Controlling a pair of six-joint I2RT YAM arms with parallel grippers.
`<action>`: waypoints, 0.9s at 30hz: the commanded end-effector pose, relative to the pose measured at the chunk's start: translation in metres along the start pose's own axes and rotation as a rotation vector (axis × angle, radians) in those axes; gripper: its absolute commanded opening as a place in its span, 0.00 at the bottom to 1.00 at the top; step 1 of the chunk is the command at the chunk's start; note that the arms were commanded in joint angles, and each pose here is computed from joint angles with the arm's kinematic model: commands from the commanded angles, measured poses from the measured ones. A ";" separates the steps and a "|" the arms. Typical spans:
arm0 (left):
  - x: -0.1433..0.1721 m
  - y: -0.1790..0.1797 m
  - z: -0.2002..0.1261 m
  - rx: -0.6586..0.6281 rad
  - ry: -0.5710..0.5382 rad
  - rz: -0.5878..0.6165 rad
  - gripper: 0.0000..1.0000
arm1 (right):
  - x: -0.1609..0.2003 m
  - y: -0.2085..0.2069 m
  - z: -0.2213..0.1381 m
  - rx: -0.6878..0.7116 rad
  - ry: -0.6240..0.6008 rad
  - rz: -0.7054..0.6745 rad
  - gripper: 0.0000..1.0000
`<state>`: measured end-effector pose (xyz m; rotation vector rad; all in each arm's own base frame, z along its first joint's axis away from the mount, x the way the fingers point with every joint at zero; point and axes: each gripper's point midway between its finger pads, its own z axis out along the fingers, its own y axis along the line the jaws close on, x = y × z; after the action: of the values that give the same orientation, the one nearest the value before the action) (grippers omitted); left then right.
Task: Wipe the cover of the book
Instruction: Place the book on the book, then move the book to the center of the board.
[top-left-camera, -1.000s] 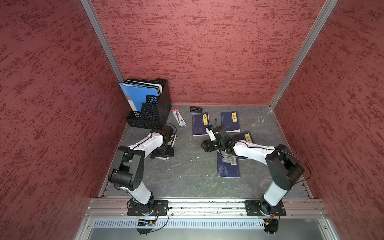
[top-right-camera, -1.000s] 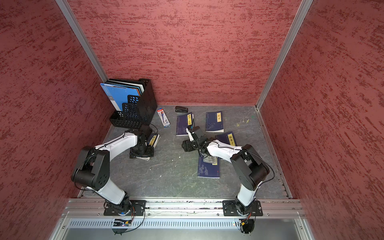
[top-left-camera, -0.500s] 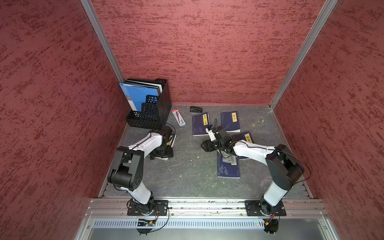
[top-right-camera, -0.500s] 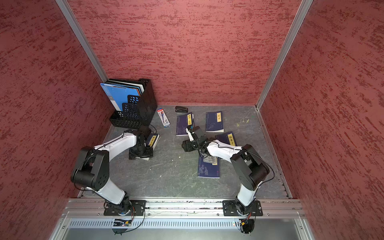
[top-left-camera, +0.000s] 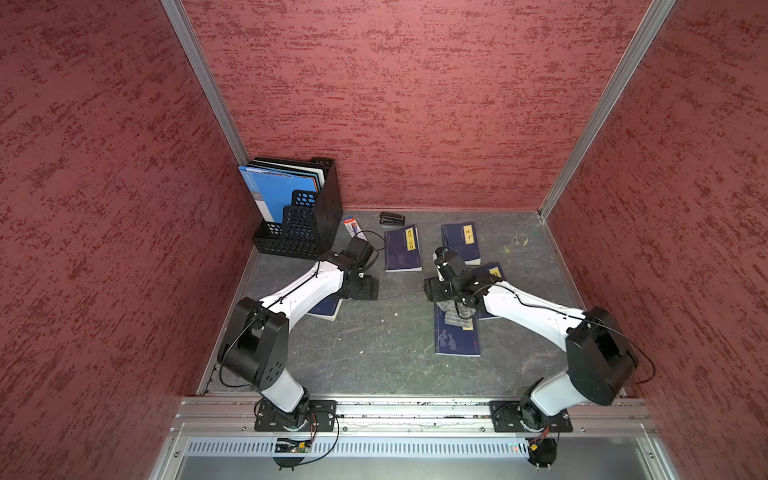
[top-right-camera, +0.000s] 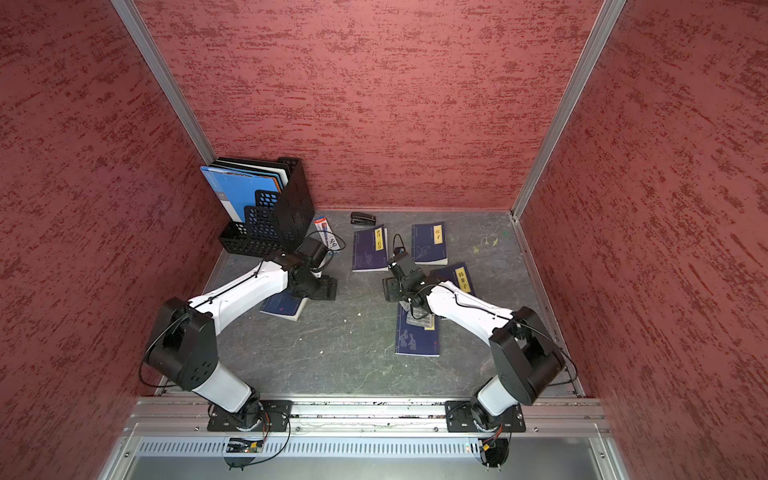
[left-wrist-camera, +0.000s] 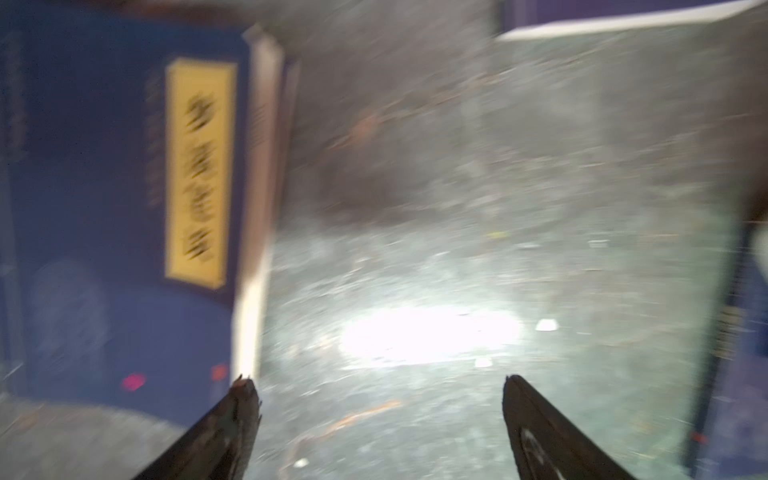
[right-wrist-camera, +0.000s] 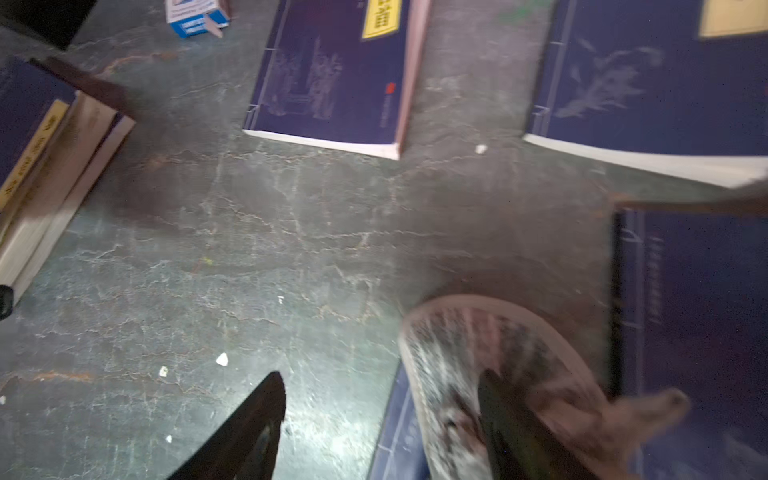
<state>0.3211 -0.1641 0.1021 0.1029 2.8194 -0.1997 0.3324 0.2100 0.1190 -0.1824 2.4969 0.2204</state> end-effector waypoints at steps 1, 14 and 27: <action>-0.020 -0.033 0.001 0.132 -0.056 0.031 0.93 | 0.020 -0.043 -0.017 0.195 0.042 0.074 0.74; -0.024 -0.045 0.005 0.224 -0.075 0.069 0.92 | 0.097 -0.064 -0.012 0.127 0.162 0.256 0.74; -0.025 -0.029 -0.001 0.262 -0.091 0.015 0.92 | 0.133 -0.054 0.013 -0.049 0.232 0.341 0.77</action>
<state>0.3385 -0.1929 0.1017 0.1536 2.7395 -0.5163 0.2376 0.1331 0.0226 0.2130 2.7638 0.2775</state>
